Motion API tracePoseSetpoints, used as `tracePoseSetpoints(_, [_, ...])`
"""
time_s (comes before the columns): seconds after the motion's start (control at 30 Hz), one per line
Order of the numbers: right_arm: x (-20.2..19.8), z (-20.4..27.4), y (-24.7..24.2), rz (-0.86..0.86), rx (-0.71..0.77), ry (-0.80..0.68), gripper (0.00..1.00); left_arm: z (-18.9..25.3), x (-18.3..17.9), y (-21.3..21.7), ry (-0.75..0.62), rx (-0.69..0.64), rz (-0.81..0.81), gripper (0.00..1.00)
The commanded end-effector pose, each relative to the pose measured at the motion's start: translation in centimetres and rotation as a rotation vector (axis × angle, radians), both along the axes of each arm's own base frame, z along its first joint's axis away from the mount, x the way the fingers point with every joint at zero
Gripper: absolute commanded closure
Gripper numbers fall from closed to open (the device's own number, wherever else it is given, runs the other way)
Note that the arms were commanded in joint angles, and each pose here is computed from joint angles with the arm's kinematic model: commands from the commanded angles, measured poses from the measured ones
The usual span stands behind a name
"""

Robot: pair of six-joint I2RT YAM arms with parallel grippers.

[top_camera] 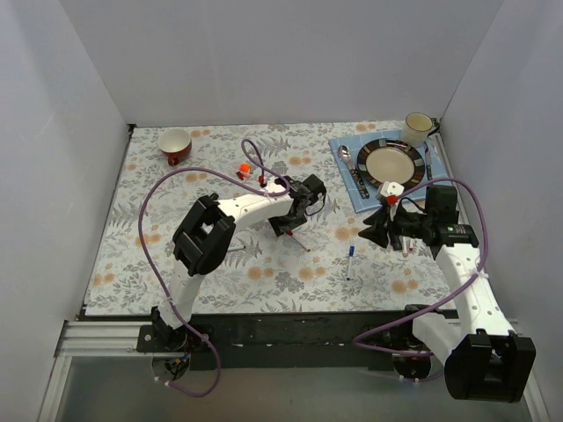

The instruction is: Open the pen caps

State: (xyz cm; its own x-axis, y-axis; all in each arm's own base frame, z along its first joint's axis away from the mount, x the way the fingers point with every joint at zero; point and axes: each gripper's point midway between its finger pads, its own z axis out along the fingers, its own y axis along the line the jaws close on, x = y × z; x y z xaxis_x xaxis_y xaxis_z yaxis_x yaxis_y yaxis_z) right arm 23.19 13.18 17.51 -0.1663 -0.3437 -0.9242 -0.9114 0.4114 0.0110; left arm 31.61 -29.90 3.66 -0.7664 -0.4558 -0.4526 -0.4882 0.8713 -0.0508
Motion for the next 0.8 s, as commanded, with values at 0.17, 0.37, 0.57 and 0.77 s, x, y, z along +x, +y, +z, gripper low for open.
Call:
tracePoseSetpoints(0.17, [-0.3, 0.9, 0.3, 0.023, 0.01, -0.047, 0.51, 0.9, 0.6, 0.0, -0.034, 0.012, 0.046, 0.57])
tracePoseSetpoints(0.37, [-0.4, 0.9, 0.3, 0.025, 0.009, -0.05, 0.51, 0.8, 1.5, -0.6, -0.045, 0.024, 0.051, 0.6])
tracePoseSetpoints(0.57, [-0.4, 0.9, 0.3, 0.024, 0.008, -0.047, 0.51, -0.4, 0.9, 0.0, -0.019, 0.046, 0.062, 0.62])
tracePoseSetpoints(0.77, [-0.4, 0.8, 0.3, 0.026, 0.008, -0.045, 0.51, -1.1, 0.5, 0.4, -0.016, 0.049, 0.068, 0.67])
